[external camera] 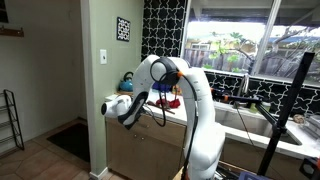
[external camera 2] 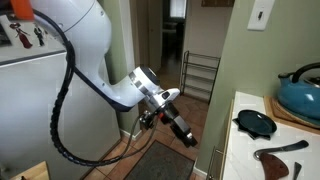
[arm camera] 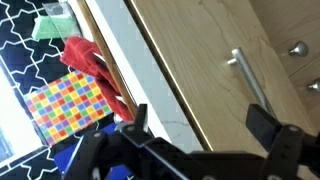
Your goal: Close the open drawer.
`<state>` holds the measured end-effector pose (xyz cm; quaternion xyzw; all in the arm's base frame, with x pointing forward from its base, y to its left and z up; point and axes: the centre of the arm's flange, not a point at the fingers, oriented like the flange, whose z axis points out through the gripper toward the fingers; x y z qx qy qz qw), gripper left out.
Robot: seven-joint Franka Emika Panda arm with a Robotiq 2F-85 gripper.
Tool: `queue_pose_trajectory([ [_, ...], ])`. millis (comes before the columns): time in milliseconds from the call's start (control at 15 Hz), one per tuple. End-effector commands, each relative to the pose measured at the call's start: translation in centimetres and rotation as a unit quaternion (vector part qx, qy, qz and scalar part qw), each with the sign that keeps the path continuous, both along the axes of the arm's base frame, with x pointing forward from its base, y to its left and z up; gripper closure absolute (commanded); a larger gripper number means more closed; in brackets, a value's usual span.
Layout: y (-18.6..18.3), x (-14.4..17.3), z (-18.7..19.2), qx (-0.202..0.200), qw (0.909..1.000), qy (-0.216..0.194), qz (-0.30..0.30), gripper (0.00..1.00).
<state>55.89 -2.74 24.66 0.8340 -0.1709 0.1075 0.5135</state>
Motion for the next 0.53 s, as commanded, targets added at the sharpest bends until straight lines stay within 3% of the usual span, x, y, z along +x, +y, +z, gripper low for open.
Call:
queue_pose_trajectory([
  [0,1.0,-2.1,1.6,0.029,0.9971,-0.025,-0.066,0.0],
  [467,4.0,-3.3,4.1,0.12,0.9801,-0.089,-0.131,0.0],
])
